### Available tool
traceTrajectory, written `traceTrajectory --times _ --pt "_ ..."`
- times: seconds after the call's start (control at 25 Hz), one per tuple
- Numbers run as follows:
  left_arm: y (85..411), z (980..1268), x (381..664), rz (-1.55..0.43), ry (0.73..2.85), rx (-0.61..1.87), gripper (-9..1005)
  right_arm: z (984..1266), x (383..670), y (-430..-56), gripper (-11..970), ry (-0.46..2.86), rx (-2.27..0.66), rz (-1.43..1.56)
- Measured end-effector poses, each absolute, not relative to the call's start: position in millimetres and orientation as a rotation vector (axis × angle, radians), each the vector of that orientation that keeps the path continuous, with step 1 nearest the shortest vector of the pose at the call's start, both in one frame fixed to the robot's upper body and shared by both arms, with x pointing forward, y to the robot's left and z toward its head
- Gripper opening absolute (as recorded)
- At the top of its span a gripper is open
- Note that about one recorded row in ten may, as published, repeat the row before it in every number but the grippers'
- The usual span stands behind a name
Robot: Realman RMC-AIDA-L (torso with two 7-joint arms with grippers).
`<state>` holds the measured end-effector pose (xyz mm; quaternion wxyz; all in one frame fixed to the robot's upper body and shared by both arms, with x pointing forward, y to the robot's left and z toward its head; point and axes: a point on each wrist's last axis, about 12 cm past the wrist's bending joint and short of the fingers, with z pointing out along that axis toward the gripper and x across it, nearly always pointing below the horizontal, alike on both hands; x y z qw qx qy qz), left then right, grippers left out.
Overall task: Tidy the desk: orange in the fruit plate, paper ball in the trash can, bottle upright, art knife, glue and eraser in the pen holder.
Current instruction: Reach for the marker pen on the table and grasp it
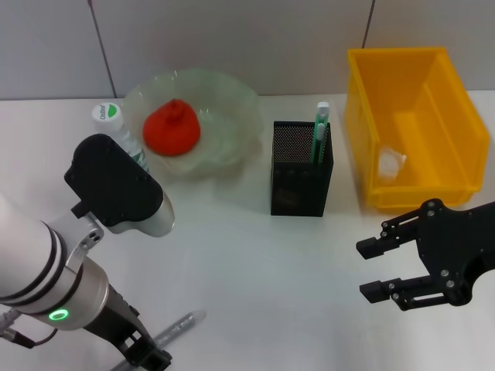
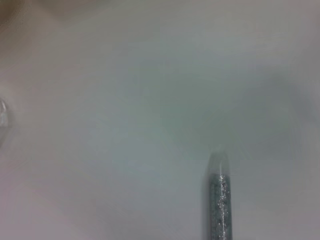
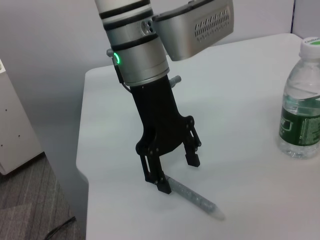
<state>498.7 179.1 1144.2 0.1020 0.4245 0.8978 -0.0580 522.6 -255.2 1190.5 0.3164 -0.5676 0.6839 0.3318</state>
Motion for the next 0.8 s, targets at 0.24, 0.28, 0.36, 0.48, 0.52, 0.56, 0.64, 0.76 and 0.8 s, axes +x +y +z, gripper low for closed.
traceTrajectory --times 0.24,0.28,0.36,0.48,0.52,0.56,0.64,0.76,0.8 --pt "179 1139 500 -0.168 2.661 1.259 798 1191 523 -255 526 1.800 -1.498 0.874" --pt "179 1139 500 -0.168 2.661 1.259 798 1190 523 -253 526 1.799 -1.505 0.877" --pt "179 1136 501 -0.167 2.665 1.267 775 1190 523 -252 526 1.798 -1.511 0.879" --pt "179 1134 501 -0.167 2.665 1.267 706 1187 522 -248 526 1.798 -1.539 0.893" --pt "179 1132 502 -0.166 2.666 1.263 683 1187 522 -248 525 1.799 -1.543 0.893" --pt "179 1132 502 -0.166 2.666 1.263 670 1186 522 -248 525 1.799 -1.544 0.894" --pt "179 1129 502 -0.165 2.667 1.266 644 1186 522 -248 525 1.800 -1.545 0.895" --pt "177 1126 501 -0.163 2.661 1.287 604 1185 521 -248 525 1.803 -1.543 0.902" --pt "175 1126 501 -0.160 2.656 1.297 591 1184 521 -248 525 1.805 -1.542 0.905"
